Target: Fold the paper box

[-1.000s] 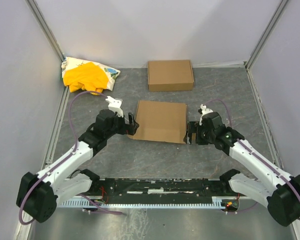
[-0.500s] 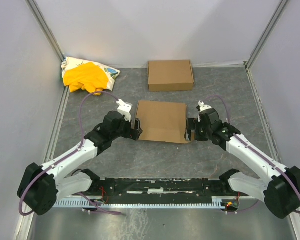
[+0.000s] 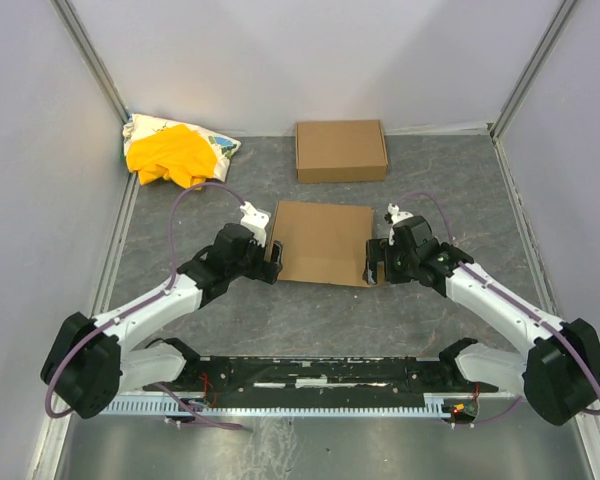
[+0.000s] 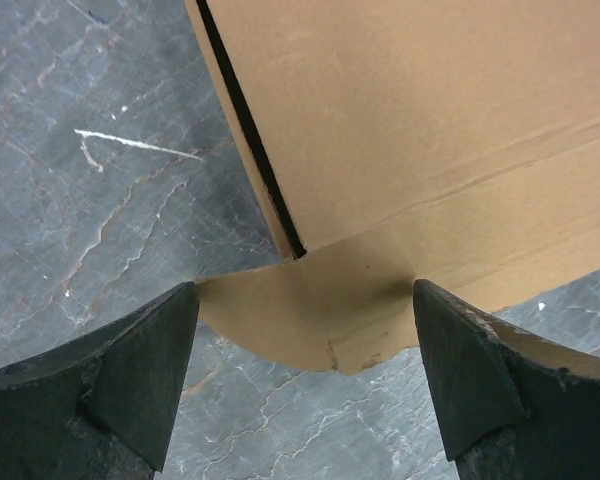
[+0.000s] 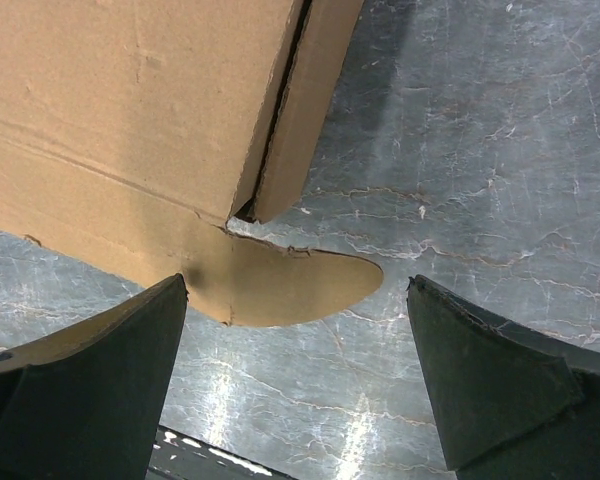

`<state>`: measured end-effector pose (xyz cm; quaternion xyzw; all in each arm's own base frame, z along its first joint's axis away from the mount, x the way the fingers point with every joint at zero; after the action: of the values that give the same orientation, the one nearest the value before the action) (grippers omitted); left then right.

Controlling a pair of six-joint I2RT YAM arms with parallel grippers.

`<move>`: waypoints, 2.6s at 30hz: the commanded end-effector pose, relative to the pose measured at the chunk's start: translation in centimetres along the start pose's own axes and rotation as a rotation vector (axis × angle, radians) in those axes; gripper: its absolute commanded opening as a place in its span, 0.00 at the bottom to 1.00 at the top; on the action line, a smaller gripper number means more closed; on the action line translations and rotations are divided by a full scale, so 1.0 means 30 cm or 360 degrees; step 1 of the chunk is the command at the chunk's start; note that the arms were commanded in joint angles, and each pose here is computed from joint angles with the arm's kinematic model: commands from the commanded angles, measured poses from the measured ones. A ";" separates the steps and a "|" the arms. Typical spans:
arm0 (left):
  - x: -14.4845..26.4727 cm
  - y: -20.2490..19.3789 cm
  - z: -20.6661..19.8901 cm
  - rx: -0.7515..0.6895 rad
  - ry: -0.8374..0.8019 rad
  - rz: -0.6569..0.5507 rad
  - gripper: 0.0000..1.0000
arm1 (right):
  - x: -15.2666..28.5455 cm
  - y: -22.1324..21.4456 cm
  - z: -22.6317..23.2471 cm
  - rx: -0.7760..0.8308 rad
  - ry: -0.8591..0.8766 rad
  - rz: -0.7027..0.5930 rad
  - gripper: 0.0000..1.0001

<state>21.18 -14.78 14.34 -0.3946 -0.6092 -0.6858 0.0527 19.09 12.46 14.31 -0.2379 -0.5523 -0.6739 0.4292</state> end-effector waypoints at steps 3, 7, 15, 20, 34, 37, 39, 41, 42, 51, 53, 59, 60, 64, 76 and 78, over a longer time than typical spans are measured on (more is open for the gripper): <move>-0.027 0.041 -0.007 -0.0066 -0.0023 -0.0017 0.93 | 0.001 0.067 0.046 0.0053 0.0099 -0.0077 0.99; -0.021 0.045 -0.021 -0.0055 -0.0085 -0.0032 0.92 | -0.009 0.068 0.057 0.0057 0.0138 -0.0066 0.99; -0.007 0.050 -0.050 -0.0053 -0.0231 -0.0068 0.90 | -0.014 0.064 0.079 0.0075 0.0240 -0.0043 1.00; -0.006 0.048 -0.068 -0.0055 -0.0321 -0.0045 0.89 | -0.017 0.062 0.095 0.0065 0.0302 -0.0023 1.00; 0.028 0.061 -0.081 -0.0109 -0.0392 -0.0028 0.81 | 0.003 0.057 0.121 0.0052 0.0356 0.0067 0.90; 0.031 0.062 -0.076 -0.0122 -0.0376 -0.0012 0.78 | 0.015 0.064 0.126 0.0043 0.0351 0.0085 0.87; 0.031 0.064 -0.075 -0.0128 -0.0369 0.0012 0.75 | 0.020 0.065 0.130 0.0037 0.0352 0.0115 0.85; 0.029 0.070 -0.074 -0.0126 -0.0362 0.0039 0.74 | 0.018 0.065 0.134 0.0027 0.0348 0.0154 0.83; 0.028 0.073 -0.077 -0.0126 -0.0368 0.0054 0.72 | 0.017 0.066 0.136 0.0025 0.0350 0.0172 0.83; 0.008 0.100 -0.097 -0.0122 -0.0443 0.0294 0.60 | 0.020 0.065 0.151 -0.0025 0.0350 0.0303 0.81; 0.012 0.108 -0.096 -0.0126 -0.0433 0.0303 0.59 | 0.027 0.071 0.136 -0.0007 0.0271 0.0291 0.81; 0.030 0.120 -0.084 -0.0132 -0.0379 0.0243 0.58 | 0.105 0.095 0.079 0.0019 0.0019 0.0076 0.99; 0.031 0.119 -0.084 -0.0130 -0.0375 0.0240 0.58 | 0.121 0.097 0.075 0.0016 0.0006 0.0045 0.99; 0.041 0.126 -0.084 -0.0119 -0.0371 0.0215 0.57 | 0.176 0.090 0.061 0.0001 -0.0017 -0.0044 0.99; 0.079 0.171 -0.094 -0.0086 -0.0394 0.0224 0.57 | 0.204 0.010 0.078 -0.0022 0.0168 0.0091 0.99; 0.074 0.157 -0.086 -0.0089 -0.0361 0.0248 0.57 | 0.193 -0.009 0.086 -0.0038 0.0201 0.0114 0.99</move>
<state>21.00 -17.37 18.24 -0.5250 -0.5612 -0.6384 0.0427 16.27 12.31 20.20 -0.2237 -0.5319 -0.6772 0.4565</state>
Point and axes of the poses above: each gripper's point midway between its finger pads, its own x axis back along the fingers, its own z axis along the line the jaws close on, y = z × x, the point moved 8 cm from there along x, back along the fingers, and after that the axes turned 3 degrees about -x, right-handed, at the moved point
